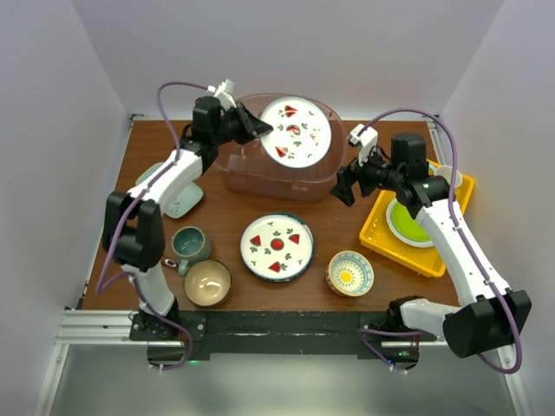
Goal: Place the mixed dishes into the plastic bin
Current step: Place the plate in the plastic bin.
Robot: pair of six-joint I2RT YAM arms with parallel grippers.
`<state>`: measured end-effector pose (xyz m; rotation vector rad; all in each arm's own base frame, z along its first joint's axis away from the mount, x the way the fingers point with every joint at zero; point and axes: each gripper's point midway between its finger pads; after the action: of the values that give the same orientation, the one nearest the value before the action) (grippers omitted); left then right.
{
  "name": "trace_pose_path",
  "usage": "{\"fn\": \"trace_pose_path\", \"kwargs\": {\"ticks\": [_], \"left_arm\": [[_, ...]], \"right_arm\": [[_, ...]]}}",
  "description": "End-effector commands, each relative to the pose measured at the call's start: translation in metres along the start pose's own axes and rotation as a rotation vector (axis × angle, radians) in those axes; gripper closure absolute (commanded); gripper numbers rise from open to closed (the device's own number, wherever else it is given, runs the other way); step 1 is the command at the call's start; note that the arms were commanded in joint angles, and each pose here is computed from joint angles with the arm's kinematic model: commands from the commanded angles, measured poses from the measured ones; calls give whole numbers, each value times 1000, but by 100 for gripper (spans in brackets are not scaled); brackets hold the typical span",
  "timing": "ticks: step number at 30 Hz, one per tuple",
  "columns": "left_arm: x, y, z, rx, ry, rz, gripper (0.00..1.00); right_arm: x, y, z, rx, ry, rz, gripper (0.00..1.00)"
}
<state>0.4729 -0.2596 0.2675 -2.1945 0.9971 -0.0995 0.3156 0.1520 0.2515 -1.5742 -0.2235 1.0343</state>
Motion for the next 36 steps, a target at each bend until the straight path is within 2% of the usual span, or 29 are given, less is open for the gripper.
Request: {"fn": "trace_pose_path", "kwargs": {"ticks": [1, 2, 5, 11, 24, 30, 36], "left_arm": [[23, -55, -13, 3, 8, -127, 100], [36, -48, 4, -11, -21, -104, 100], [52, -49, 12, -20, -35, -88, 100], [86, -25, 47, -63, -77, -17, 100], [112, 12, 90, -73, -186, 104, 100], [118, 24, 99, -76, -184, 148, 91], [119, 34, 107, -80, -190, 178, 75]], "right_arm": [[-3, -13, -3, -36, 16, -49, 2], [-3, -11, -4, -35, 20, -46, 2], [-2, -10, -4, -37, 20, -43, 2], [0, -7, -7, -34, 23, -33, 2], [-4, -8, -10, -35, 36, -42, 2], [-3, -8, -9, -35, 34, -40, 2], [-3, -7, -9, -35, 33, -35, 2]]}}
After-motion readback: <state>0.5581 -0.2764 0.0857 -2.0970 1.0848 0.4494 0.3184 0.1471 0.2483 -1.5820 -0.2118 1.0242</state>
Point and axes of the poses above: each gripper's point midway between its finger pads, its own x axis out along the fingers, its own z axis along the line the jaws close on, y = z × x, and after that the axes turned 3 degrees about x, right-handed
